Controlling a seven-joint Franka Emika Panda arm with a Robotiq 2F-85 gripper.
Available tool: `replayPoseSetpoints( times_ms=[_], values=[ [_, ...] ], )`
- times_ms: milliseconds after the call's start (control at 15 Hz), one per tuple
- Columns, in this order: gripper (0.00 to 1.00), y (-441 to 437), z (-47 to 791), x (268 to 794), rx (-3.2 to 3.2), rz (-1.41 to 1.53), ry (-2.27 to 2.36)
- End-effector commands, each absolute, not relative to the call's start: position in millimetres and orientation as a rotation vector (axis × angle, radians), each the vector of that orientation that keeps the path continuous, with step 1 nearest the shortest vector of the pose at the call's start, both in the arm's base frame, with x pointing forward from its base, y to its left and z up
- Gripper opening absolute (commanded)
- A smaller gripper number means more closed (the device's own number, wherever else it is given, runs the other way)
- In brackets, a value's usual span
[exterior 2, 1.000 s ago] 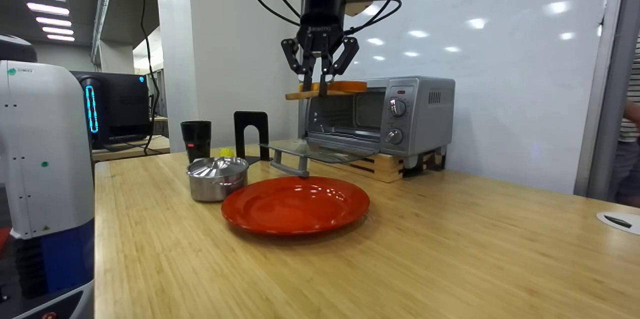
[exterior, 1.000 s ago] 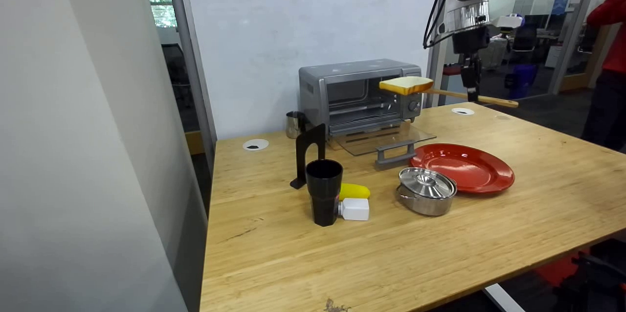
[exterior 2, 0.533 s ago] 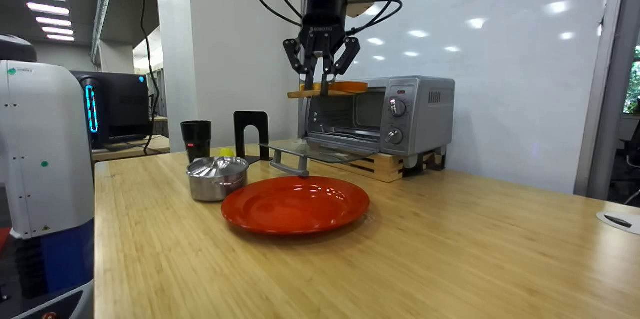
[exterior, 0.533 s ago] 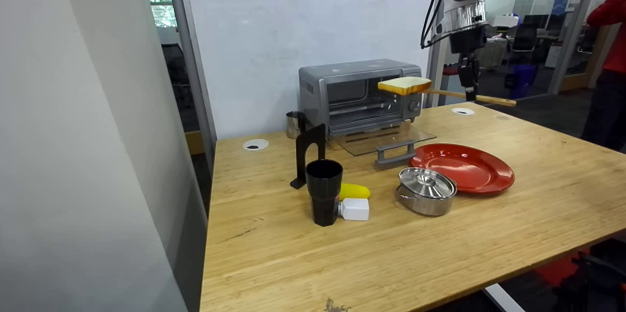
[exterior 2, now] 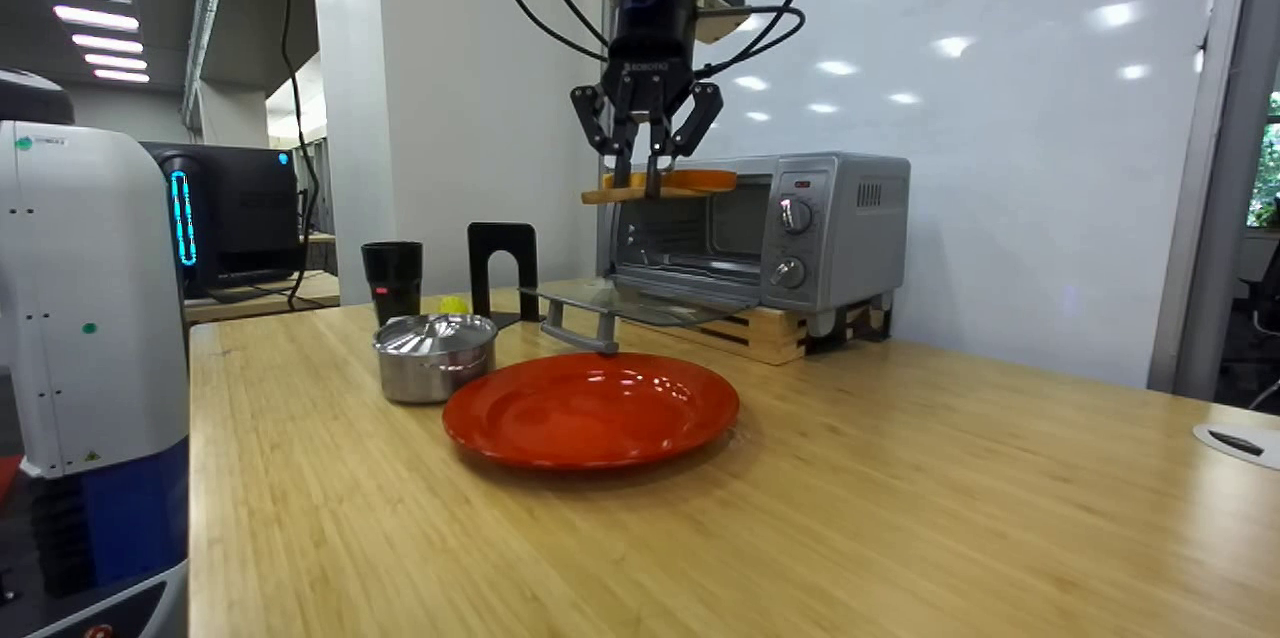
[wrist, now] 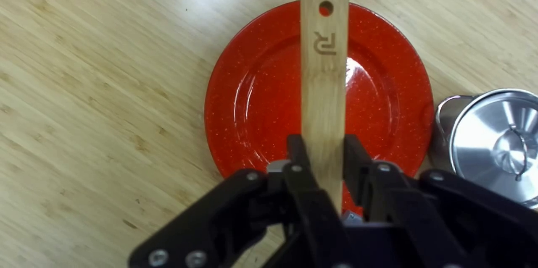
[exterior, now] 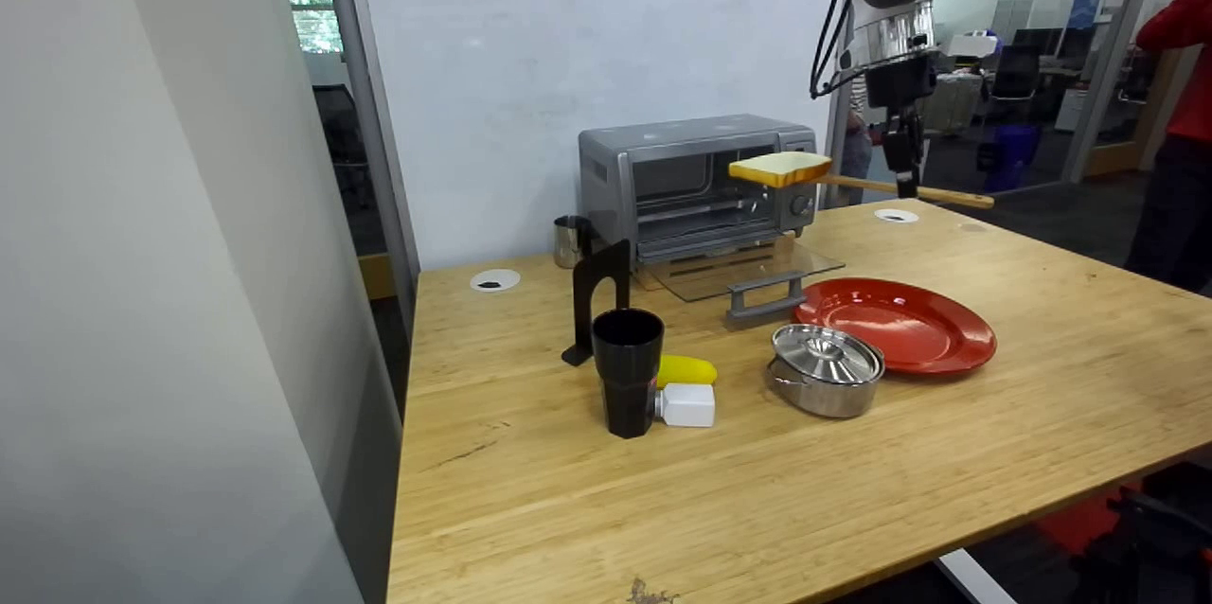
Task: Open the oven door, pick up the slice of bread from the red plate using the wooden spatula and put it in the oven, close the oven door
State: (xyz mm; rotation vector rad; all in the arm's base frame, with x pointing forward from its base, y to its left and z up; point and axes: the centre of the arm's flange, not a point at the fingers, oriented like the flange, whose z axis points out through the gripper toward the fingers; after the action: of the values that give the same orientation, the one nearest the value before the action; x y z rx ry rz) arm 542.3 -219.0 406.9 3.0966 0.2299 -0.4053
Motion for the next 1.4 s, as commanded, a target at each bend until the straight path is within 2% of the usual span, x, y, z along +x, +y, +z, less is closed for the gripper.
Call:
replayPoseSetpoints(
  times_ms=[0, 1333],
  values=[
    [0.06, -229, 406, 578, 3.098, -0.407, 0.259],
    [0.06, -250, 388, 672, 3.098, -0.434, 0.278]
  ],
)
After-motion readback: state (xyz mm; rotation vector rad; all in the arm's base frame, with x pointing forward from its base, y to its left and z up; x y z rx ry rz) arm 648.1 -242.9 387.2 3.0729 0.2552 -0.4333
